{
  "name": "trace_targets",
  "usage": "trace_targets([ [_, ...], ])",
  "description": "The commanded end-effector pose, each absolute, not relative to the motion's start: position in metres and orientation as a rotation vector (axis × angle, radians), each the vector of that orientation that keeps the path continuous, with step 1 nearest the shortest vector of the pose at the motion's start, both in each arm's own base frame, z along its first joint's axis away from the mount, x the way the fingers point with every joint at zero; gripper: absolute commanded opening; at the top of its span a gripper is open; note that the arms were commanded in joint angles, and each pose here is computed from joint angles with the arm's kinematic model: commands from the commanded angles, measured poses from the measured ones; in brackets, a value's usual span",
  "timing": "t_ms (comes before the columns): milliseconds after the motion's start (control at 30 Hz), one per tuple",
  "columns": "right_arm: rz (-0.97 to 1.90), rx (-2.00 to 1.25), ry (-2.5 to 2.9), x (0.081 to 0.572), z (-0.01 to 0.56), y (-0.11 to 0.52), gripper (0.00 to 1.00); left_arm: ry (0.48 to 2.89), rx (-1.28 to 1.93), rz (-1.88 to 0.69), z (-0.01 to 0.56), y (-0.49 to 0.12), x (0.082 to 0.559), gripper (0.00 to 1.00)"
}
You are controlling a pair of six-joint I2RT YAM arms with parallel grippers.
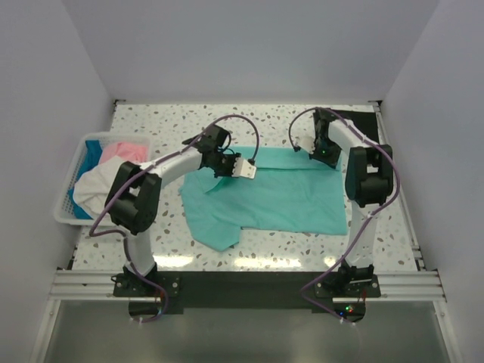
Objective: Fold and stack the t-shirts
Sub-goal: Fold the tshirt
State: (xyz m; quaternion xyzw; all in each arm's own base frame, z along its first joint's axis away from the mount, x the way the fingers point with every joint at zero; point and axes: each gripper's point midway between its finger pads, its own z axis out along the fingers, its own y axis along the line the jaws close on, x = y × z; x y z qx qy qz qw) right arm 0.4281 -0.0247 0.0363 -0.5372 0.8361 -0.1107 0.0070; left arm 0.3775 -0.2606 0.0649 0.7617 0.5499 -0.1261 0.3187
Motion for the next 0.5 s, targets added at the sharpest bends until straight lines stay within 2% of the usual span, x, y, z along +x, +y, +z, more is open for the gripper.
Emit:
trace_targets([
  [0, -0.373, -1.721, 2.576, 0.417, 0.064, -0.03, 0.0, 1.386, 1.995, -0.366, 0.092, -0.261, 0.364, 0.0],
  [467, -0.332, -1.742, 2.618, 0.398, 0.054, -0.033, 0.0, 1.435, 2.042, -0.393, 0.069, -0.253, 0.353, 0.0],
])
